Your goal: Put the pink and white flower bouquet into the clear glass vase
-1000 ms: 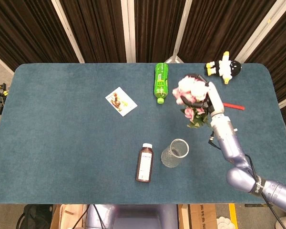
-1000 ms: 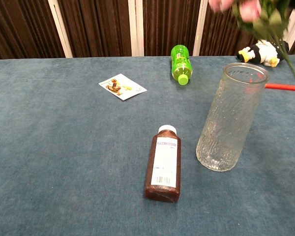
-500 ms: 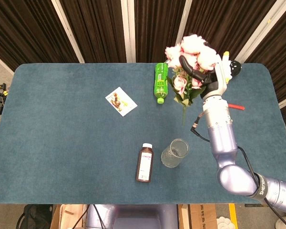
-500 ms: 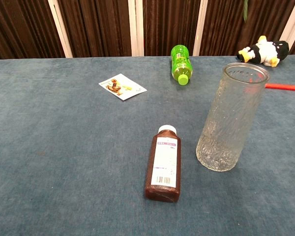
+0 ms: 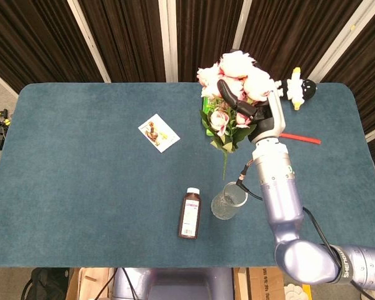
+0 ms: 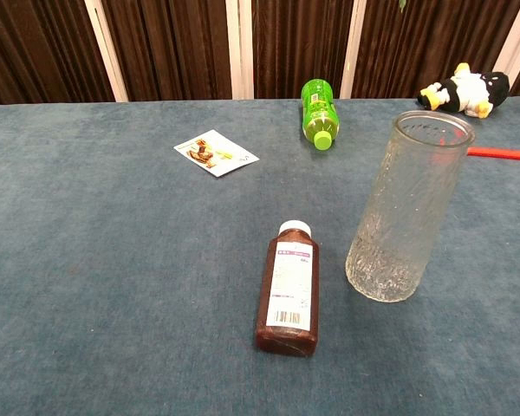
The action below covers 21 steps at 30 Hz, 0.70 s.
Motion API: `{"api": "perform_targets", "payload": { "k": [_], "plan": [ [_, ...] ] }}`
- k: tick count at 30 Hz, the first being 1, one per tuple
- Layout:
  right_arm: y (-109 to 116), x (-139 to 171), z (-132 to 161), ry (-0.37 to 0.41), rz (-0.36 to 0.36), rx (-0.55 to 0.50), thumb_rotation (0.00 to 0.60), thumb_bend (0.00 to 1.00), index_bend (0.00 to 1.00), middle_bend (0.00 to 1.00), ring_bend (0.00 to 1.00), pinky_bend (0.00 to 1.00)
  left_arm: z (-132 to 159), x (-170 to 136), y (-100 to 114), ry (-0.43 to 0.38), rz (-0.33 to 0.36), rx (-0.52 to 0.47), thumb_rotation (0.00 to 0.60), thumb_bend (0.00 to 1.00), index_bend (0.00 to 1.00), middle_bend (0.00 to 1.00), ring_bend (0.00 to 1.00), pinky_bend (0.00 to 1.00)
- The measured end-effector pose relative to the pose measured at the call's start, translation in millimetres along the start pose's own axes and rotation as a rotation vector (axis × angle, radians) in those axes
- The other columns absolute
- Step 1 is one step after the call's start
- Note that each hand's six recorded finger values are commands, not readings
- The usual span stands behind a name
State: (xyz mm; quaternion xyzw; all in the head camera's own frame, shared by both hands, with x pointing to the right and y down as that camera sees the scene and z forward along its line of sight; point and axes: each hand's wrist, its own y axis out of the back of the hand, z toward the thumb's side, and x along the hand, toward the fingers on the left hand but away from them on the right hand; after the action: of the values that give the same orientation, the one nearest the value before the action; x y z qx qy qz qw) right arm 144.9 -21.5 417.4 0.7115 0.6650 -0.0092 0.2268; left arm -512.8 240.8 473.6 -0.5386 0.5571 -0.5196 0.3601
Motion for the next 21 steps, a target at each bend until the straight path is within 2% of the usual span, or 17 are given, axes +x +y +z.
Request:
{"api": "perform_targets", "payload": {
  "k": [11, 17, 21],
  "plan": [
    [9, 13, -4, 0.054, 0.008, 0.026, 0.600, 0.32, 0.29, 0.30, 0.70, 0.55, -2, -2, 4, 0.001, 0.002, -0.012, 0.600, 0.18, 0.15, 0.00, 0.00, 0.00],
    [19, 18, -14, 0.081, 0.021, 0.038, 0.600, 0.32, 0.29, 0.30, 0.70, 0.55, -1, -2, 3, 0.004, 0.002, -0.006, 0.600, 0.18, 0.15, 0.00, 0.00, 0.00],
    [29, 21, -27, 0.071, 0.020, 0.037, 0.600, 0.32, 0.29, 0.30, 0.70, 0.55, -1, -2, 3, 0.007, 0.002, -0.003, 0.600, 0.18, 0.15, 0.00, 0.00, 0.00]
  ]
}}
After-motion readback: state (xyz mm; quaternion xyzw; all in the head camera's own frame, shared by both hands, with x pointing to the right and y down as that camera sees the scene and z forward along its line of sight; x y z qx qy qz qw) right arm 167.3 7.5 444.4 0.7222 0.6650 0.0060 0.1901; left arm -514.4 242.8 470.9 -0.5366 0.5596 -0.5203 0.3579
